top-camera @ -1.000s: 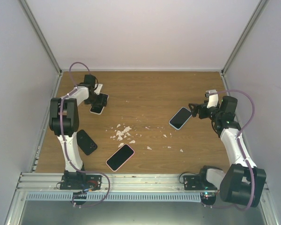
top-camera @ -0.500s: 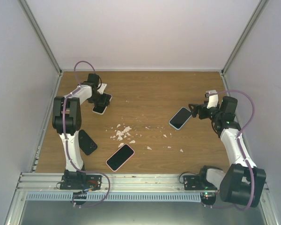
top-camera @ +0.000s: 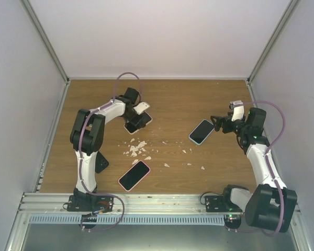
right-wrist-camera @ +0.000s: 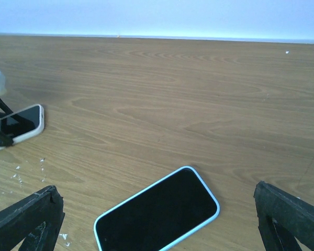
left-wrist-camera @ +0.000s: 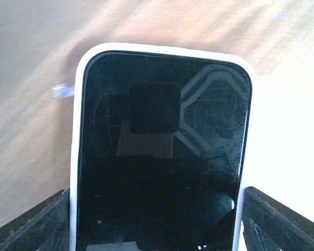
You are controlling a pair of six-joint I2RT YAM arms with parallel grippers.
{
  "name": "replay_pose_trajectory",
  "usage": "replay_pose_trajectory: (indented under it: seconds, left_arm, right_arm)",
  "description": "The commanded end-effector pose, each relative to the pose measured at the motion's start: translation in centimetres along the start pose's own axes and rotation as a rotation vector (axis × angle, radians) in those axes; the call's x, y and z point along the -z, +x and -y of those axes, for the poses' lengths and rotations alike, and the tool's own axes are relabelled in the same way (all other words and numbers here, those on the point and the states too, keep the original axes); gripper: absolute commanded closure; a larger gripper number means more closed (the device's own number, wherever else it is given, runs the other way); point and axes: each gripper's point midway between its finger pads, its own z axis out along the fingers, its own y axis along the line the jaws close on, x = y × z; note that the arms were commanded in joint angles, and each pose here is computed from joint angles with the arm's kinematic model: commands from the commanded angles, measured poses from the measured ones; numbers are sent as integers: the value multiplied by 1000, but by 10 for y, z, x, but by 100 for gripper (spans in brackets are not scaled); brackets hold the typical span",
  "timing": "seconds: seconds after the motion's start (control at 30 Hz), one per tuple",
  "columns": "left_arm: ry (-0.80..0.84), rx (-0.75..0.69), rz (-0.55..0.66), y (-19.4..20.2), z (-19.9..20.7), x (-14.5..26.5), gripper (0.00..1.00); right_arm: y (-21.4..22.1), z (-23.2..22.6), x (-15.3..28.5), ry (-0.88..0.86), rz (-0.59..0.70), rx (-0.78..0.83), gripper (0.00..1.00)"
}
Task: Take the phone out of the phone case
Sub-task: Move the phone to the center of the board.
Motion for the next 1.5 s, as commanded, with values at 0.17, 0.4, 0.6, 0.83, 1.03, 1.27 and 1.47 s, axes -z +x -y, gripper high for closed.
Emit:
replay_pose_trajectory:
  seconds: [0.17,0.4,0.6,0.83,1.03,1.27,1.47]
  left_arm:
    - [199,-399,0,-2,120,6,20]
    - [284,-633,17,3,183,14,21]
    - [346,-778,14,17,214,19,21]
    - [292,-828,34,19,212,23,1]
    - [219,-801,104,7,204,44,1]
    - [92,-747,168,13,181,59,1]
    - [17,-722,216,25,173,70,1]
  right_arm:
    - [-5,-13,6,-70,33,26,0]
    - [-8,-27,13,-130,44,61,0]
    - [-6,-37,15,-188,34,87,0]
    - [-6,-39,13,-212,11,115,1]
    - [-16,-38,-4,-207,-64,161,1]
    - [-12,-75,-43,-253,-189,318,0]
    - [7,-98,-76,-250,-293,436,0]
